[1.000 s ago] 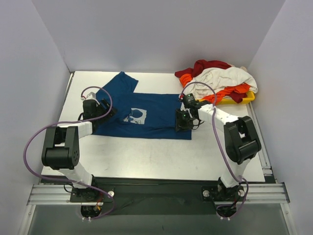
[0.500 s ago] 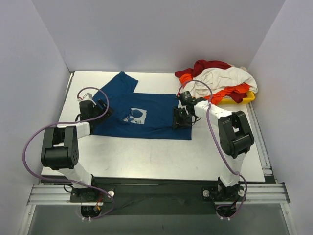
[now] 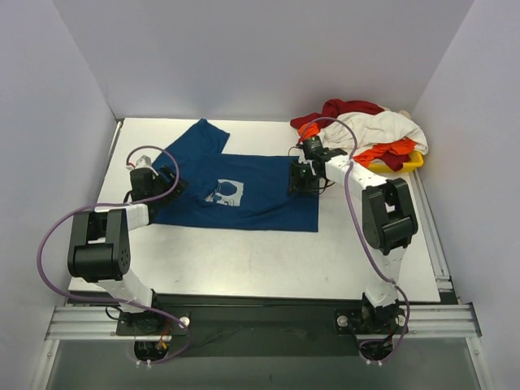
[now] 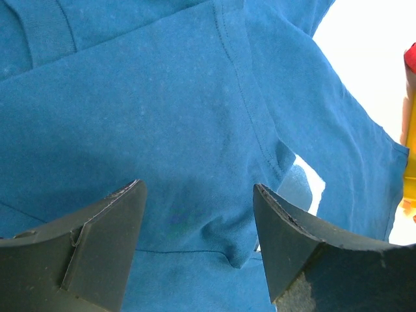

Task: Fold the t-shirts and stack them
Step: Fold the flattened tshirt in 1/3 of the way

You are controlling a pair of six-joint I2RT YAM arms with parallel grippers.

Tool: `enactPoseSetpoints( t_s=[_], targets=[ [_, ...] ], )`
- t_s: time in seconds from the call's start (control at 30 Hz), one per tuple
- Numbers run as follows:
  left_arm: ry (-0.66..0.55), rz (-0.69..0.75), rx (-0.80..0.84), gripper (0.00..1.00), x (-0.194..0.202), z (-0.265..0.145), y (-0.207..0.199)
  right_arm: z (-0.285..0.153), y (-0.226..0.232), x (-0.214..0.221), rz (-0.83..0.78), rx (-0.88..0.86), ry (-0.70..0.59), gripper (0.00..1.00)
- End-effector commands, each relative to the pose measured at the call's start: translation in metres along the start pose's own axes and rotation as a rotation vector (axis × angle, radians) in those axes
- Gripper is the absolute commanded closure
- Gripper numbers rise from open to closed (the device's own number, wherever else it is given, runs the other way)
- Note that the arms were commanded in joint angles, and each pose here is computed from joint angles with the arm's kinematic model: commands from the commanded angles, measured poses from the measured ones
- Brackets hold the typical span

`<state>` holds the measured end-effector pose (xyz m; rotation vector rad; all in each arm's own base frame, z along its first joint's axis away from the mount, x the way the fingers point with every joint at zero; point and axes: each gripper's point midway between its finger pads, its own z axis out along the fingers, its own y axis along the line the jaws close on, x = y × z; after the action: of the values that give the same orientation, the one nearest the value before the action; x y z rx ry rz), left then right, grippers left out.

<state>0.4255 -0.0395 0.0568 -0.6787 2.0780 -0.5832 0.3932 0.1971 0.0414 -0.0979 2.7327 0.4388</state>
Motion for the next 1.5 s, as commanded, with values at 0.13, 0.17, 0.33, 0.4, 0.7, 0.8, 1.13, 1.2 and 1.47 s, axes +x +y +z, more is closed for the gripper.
enactPoseSetpoints(
  t_s=[0.13,0.17,0.33,0.4,0.7,0.8,1.13,1.2,1.47],
  targets=[
    [-0.072,0.013,0.066,0.23,-0.019,-0.008,-0.016,-0.044,-0.001,-0.012,-0.014,0.019,-0.077,0.63],
    [-0.073,0.012,0.07,0.22,-0.019,-0.009,-0.016,-0.044,-0.007,-0.005,-0.007,0.033,-0.067,0.63],
    [-0.092,0.014,0.067,0.22,-0.022,-0.01,-0.015,-0.058,-0.026,0.011,0.03,0.072,-0.073,0.62],
    [-0.095,0.016,0.065,0.23,-0.022,-0.01,-0.015,-0.055,-0.037,0.024,0.047,0.097,-0.052,0.62],
    [-0.095,0.001,0.061,0.22,-0.021,-0.009,-0.013,-0.041,-0.052,0.049,0.083,0.133,0.005,0.61],
    [-0.101,0.0,0.054,0.22,-0.021,-0.01,-0.012,-0.036,-0.055,0.054,0.093,0.146,0.019,0.61],
    [-0.109,-0.073,-0.052,0.23,-0.02,-0.002,0.009,-0.031,-0.07,0.073,0.113,0.21,0.058,0.61],
    [-0.105,-0.096,-0.065,0.22,-0.017,-0.001,0.013,-0.03,-0.071,0.078,0.115,0.214,0.068,0.61],
    [-0.108,-0.229,-0.112,0.22,-0.008,-0.004,0.037,-0.026,-0.077,0.102,0.128,0.24,0.112,0.62]
  ],
)
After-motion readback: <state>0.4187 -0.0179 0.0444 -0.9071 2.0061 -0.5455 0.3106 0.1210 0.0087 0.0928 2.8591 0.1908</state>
